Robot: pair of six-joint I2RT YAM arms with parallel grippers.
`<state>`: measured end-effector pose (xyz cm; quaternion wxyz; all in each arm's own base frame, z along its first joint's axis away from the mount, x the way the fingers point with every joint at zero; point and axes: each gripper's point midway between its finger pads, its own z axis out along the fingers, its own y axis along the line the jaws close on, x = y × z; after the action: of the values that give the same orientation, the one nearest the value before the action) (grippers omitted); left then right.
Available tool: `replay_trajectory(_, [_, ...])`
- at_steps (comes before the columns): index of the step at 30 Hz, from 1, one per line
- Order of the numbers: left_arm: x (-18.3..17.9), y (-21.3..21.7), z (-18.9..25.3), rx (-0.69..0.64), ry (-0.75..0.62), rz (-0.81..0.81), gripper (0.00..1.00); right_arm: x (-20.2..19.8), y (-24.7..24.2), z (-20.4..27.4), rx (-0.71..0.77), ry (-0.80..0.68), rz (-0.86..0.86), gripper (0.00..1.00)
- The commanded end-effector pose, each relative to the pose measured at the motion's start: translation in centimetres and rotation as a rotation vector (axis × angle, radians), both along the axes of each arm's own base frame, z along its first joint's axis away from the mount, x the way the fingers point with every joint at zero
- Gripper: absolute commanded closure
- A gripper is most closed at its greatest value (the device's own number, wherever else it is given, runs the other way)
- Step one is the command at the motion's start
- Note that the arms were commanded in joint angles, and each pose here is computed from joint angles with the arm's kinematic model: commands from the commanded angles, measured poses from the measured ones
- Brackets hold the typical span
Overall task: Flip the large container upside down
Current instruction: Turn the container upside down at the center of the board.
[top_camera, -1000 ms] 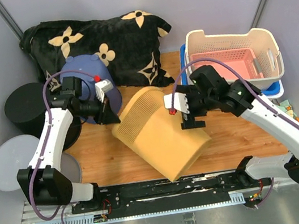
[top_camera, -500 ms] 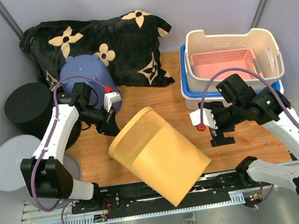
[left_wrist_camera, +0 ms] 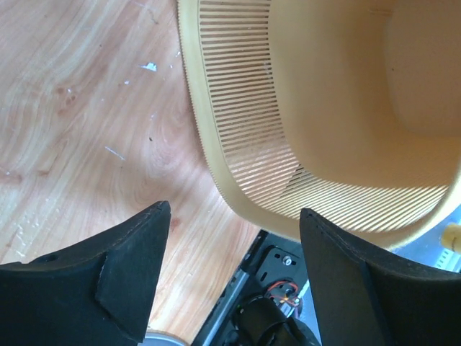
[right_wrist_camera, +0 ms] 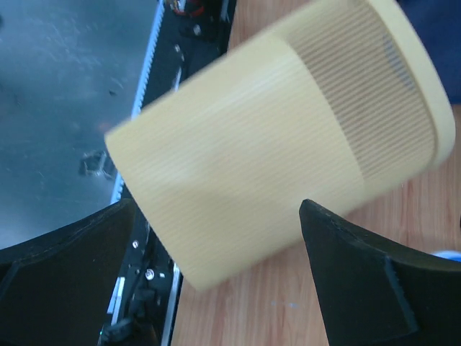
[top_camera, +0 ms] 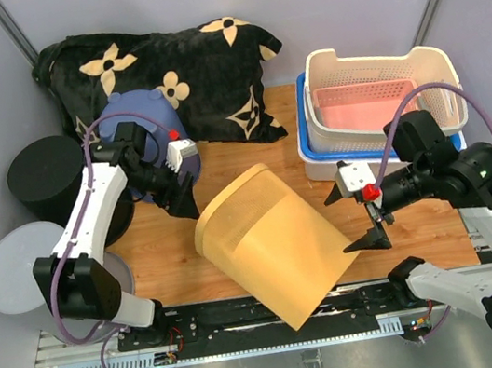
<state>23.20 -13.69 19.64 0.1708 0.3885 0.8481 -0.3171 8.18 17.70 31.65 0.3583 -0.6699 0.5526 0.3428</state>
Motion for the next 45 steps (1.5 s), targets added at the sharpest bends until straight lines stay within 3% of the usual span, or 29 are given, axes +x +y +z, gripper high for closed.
replay_trajectory(1, [-0.1, -0.1, -1.3, 0.011, 0.053, 0.006, 0.19, -3.6, 1.1, 4.6, 0.178, 0.089, 0.124, 0.00])
replay_trajectory(4, [-0.7, -0.4, -1.9, -0.014, 0.096, -0.001, 0.02, -5.1, 0.6, 2.4, 0.133, 0.114, 0.174, 0.00])
replay_trajectory(5, [-0.8, -0.5, -2.0, -0.020, 0.107, -0.001, 0.01, -5.0, 0.5, 1.0, 0.101, 0.118, 0.172, 0.00])
replay_trajectory(10, [0.3, -0.2, -2.3, 0.021, 0.111, 0.022, 0.01, -6.1, 0.6, -3.9, 0.041, 0.218, 0.181, 0.00])
replay_trajectory(20, [4.7, -0.3, 1.5, 0.043, 0.028, 0.072, 0.01, -6.2, 1.3, -5.3, 0.058, 0.308, 0.141, 0.00])
replay_trajectory(25, [6.0, 0.7, 4.5, 0.090, -0.111, 0.101, 0.01, -3.0, 1.4, -7.1, -0.014, 0.198, 0.018, 0.00])
replay_trajectory(32, [5.6, 2.1, 8.6, 0.085, -0.298, 0.163, 0.01, 2.7, -3.3, -12.5, -0.312, -0.100, -0.176, 0.00])
replay_trajectory(38, [4.7, 2.5, 9.5, 0.094, -0.357, 0.163, 0.01, 2.3, -4.6, -12.6, -0.314, -0.065, -0.204, 0.00])
replay_trajectory(45, [4.7, 1.9, 8.5, 0.062, -0.328, 0.165, 0.01, 0.8, -4.0, -11.8, -0.282, -0.023, -0.116, 0.00])
